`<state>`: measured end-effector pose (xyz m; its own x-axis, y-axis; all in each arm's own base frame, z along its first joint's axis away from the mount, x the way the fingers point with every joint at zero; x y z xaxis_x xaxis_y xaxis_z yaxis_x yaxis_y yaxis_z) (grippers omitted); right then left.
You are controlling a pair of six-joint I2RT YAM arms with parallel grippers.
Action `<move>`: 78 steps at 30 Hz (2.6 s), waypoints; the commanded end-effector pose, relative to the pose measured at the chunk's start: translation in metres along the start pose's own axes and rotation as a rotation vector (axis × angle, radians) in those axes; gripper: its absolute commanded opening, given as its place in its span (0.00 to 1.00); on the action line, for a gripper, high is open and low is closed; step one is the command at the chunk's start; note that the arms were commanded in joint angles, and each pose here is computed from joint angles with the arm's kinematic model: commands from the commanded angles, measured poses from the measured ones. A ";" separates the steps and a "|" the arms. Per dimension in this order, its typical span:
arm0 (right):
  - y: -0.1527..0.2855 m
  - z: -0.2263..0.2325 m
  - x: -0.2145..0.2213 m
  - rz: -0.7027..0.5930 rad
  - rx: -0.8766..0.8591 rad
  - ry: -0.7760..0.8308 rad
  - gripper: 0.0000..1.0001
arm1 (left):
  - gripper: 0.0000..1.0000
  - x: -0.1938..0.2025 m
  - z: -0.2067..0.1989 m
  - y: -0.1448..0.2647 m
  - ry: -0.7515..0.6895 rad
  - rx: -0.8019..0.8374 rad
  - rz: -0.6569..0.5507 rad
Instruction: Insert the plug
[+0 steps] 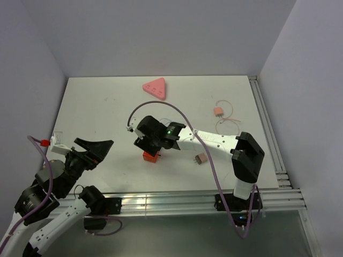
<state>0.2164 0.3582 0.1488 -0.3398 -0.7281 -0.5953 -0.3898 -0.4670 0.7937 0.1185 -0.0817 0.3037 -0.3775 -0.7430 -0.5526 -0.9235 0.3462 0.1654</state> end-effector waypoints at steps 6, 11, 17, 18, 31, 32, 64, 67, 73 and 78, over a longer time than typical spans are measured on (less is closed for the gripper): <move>0.004 0.000 -0.024 -0.082 -0.037 0.016 0.00 | 0.97 -0.006 -0.005 0.005 -0.012 0.025 -0.012; -0.002 0.002 -0.018 -0.059 -0.046 0.022 0.00 | 0.96 -0.007 -0.004 0.008 -0.008 0.030 -0.021; -0.009 0.001 -0.013 -0.038 -0.038 0.031 0.00 | 0.97 -0.006 -0.004 0.007 -0.009 0.031 -0.016; -0.010 0.001 -0.013 -0.035 -0.035 0.031 0.00 | 0.97 -0.006 -0.005 0.007 -0.009 0.034 -0.018; -0.031 0.005 0.011 0.089 -0.052 0.056 0.00 | 0.97 -0.005 -0.007 0.005 -0.011 0.041 -0.013; -0.035 0.005 0.015 0.103 -0.054 0.046 0.00 | 0.97 -0.005 -0.007 0.004 -0.012 0.042 -0.010; -0.087 0.036 0.131 0.212 0.184 -0.335 0.00 | 0.96 -0.003 0.000 0.007 -0.007 0.023 -0.008; -0.077 0.033 0.101 0.140 0.175 -0.344 0.15 | 0.96 0.000 0.001 0.007 0.005 0.027 -0.001; -0.074 0.027 0.073 0.120 0.169 -0.349 0.68 | 0.96 0.000 0.001 0.008 0.011 0.032 0.000; -0.057 0.013 0.046 0.033 0.185 -0.413 1.00 | 0.96 0.002 0.001 0.008 0.010 0.033 0.012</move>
<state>0.2116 0.3847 0.0742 -0.6084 -0.4436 -0.6581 -0.5100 -0.4168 0.7525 0.1123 -0.0795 0.3010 -0.3883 -0.7411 -0.5477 -0.9180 0.3630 0.1598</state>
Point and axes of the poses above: each gripper's point midway between its finger pads, its own y axis back along the fingers, its own z axis along the line the jaws close on, x = y × z, the point moved 3 cm from there along y, back along the fingers, and after that the axes turned 1 degree about -y, right-handed, at the moved point
